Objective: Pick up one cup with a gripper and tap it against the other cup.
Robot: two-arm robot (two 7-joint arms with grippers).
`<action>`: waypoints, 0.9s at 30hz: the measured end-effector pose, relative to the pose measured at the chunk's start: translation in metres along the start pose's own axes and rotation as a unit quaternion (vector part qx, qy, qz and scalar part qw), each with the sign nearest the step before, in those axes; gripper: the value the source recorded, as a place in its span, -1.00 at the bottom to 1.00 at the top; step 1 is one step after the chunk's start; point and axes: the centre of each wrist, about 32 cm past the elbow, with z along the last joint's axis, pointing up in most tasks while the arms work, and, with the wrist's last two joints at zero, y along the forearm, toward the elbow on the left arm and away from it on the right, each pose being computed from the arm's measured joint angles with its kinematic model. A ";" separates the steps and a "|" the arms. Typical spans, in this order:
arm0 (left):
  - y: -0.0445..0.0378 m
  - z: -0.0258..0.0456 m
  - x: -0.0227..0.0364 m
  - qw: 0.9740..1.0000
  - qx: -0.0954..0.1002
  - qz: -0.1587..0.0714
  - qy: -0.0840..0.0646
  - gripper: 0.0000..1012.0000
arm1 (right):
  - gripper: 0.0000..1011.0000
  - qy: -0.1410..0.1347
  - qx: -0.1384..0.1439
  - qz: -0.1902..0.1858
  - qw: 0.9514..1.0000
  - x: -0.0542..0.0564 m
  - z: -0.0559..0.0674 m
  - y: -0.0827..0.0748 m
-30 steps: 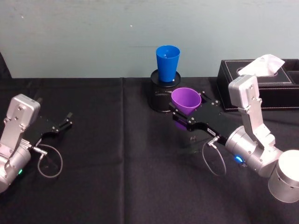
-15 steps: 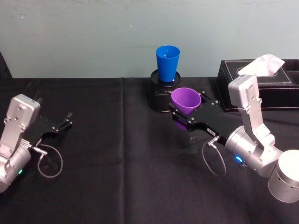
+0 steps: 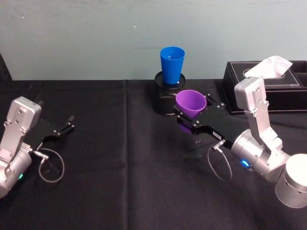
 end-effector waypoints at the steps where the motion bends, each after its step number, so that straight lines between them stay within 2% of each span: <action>1: 0.0000 0.0000 0.0000 1.000 0.000 0.000 0.000 0.98 | 0.47 0.000 0.000 0.000 1.000 0.000 0.000 0.000; 27: 0.0000 0.0000 0.0000 1.000 0.000 0.000 0.000 0.98 | 0.47 0.000 0.000 0.000 1.000 0.000 0.000 0.000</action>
